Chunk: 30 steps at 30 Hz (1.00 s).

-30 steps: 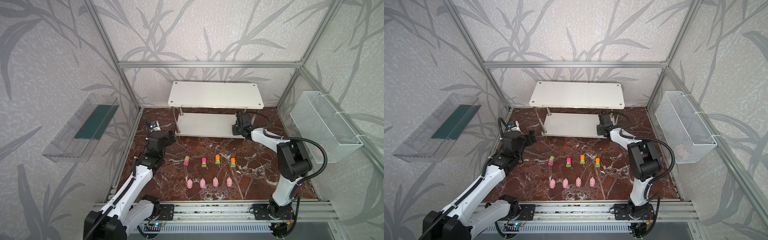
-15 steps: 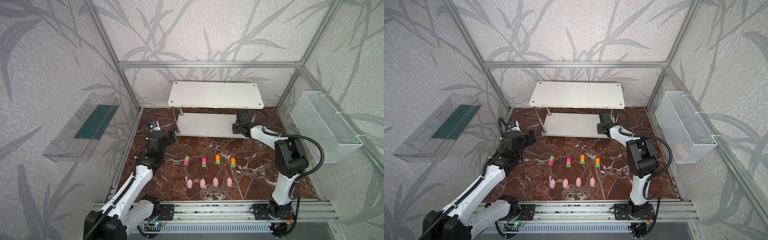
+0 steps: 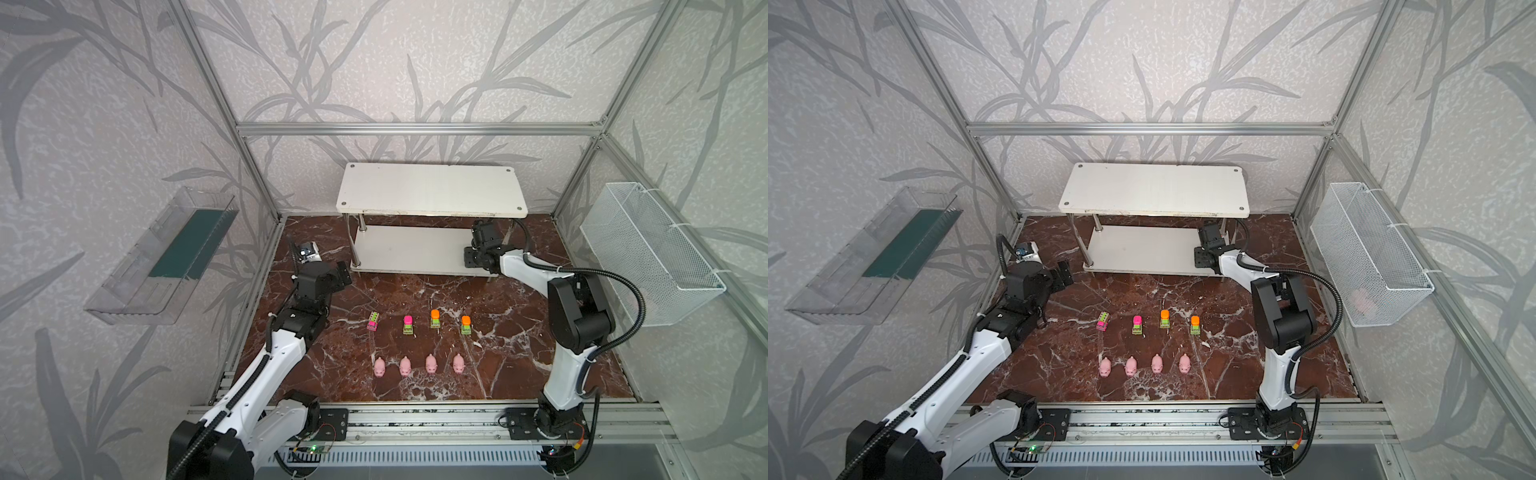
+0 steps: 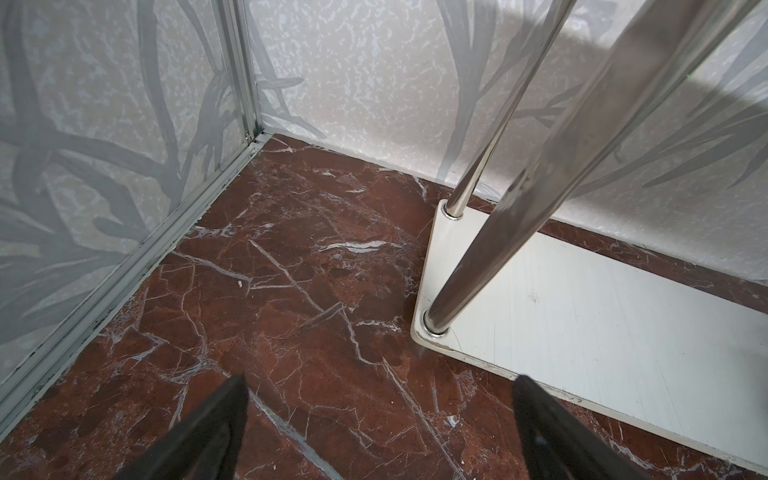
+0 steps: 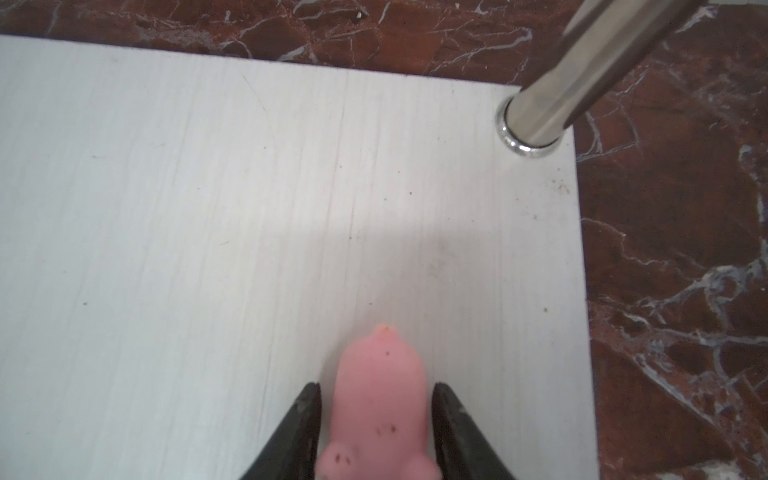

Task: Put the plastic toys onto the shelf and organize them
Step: 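Carry the pink pig with the right gripper over the lower shelf, then lower the pig onto the lower shelf and open the right gripper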

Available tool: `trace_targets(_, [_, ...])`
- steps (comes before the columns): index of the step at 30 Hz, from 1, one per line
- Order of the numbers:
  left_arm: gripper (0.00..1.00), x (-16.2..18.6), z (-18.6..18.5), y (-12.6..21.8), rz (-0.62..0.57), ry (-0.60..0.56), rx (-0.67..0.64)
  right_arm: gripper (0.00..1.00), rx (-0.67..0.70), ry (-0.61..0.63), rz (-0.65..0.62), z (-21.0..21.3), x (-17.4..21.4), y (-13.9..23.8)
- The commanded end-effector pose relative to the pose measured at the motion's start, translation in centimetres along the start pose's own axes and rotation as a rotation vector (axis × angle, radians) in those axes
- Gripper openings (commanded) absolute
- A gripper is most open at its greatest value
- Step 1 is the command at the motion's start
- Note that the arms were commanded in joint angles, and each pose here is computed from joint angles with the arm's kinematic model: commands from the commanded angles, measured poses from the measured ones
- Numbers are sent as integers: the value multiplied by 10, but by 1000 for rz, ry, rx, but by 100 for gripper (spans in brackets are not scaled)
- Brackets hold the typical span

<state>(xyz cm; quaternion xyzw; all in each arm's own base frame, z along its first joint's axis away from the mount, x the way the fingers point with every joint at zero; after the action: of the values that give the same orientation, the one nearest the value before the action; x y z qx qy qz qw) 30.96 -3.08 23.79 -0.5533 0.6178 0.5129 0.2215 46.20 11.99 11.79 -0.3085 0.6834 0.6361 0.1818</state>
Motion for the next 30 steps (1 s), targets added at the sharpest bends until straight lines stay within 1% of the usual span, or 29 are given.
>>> trace_targets(1, [97, 3, 4, -1, -2, -5, -19, 47, 29, -49, 13, -17, 0, 4])
trace_targets(16, [97, 4, 3, -2, 0, -3, -15, 51, -11, -81, -123, -20, -9, 44])
trace_targets(20, [97, 3, 3, -1, -4, -3, -15, 52, -33, -84, -132, -18, -7, 50])
trace_targets(21, [97, 4, 4, -1, -3, -1, -16, 52, -44, -93, -161, -18, -13, 62])
trace_targets(26, [97, 4, 4, 0, -5, 1, -17, 53, -87, -118, -188, -15, -9, 80])
trace_targets(30, [97, 3, 3, 0, -6, 0, -16, 53, -125, -117, -215, -7, -5, 101])
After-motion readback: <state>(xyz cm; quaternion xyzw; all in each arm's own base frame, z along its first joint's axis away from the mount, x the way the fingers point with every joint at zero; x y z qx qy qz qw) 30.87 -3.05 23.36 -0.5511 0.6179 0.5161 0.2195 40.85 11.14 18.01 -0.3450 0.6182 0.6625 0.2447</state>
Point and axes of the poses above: each gripper's point midway between its finger pads, its own y axis back along the fingers, its own z axis along the line the jaws close on, x = y × z, the point moved 4 cm from there along y, back along the fingers, and after that the axes turned 11 degrees about y, right-handed, at the moved point
